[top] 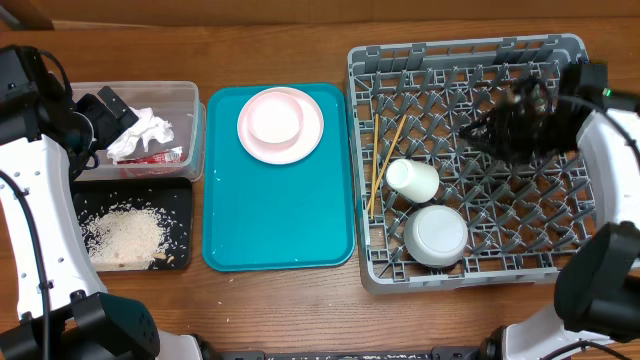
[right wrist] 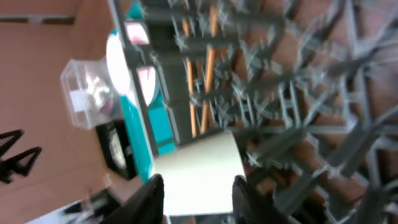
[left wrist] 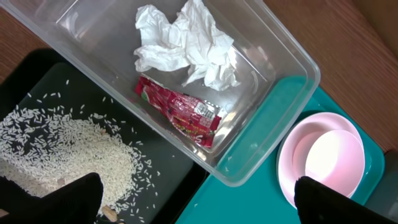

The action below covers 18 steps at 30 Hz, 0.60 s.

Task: Sort waste into correct bins and load items into the dishwasher
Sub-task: 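Set the cup upside down in the rack and release it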

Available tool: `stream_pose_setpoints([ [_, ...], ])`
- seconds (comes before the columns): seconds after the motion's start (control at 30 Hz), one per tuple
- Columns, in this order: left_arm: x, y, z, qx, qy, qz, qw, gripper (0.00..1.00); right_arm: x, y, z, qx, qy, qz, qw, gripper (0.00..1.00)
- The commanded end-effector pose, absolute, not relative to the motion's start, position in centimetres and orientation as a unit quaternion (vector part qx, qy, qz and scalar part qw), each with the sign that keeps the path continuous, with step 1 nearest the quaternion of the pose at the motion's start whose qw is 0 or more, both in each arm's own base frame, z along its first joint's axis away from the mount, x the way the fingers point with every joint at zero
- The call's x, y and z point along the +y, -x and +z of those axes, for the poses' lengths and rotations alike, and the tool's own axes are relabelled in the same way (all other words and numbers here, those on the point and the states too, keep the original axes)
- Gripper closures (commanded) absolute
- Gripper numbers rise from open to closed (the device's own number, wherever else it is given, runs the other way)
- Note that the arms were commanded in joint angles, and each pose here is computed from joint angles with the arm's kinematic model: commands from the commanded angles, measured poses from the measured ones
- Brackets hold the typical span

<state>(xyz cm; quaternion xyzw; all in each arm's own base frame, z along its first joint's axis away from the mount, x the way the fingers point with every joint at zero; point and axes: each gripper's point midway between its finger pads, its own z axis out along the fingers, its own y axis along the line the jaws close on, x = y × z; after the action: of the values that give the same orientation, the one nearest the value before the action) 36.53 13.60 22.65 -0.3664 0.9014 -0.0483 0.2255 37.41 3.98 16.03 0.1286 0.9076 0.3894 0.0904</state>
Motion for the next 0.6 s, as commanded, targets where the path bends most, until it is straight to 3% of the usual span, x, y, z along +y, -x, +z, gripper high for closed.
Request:
stream_pose_setpoints([
  [0.0,13.6,-36.8,23.0,0.897,0.374,-0.053,0.23,0.0,7.1,-37.8,20.9,0.937,-0.048,0.322,0.123,0.87],
  [0.1,13.6,-36.8,23.0,0.897,0.374,-0.052,0.23,0.0,11.1,-36.1,21.0,0.947,0.005,0.307,0.098,0.96],
  [0.23,13.6,-36.8,23.0,0.897,0.374,-0.053,0.23,0.0,14.7,-33.7,19.0,0.959,0.051,0.273,0.053,0.96],
  [0.57,13.6,-36.8,23.0,0.897,0.374,-0.053,0.23,0.0,12.4,-32.1,14.4,0.996,-0.025,0.082,0.027,0.96],
])
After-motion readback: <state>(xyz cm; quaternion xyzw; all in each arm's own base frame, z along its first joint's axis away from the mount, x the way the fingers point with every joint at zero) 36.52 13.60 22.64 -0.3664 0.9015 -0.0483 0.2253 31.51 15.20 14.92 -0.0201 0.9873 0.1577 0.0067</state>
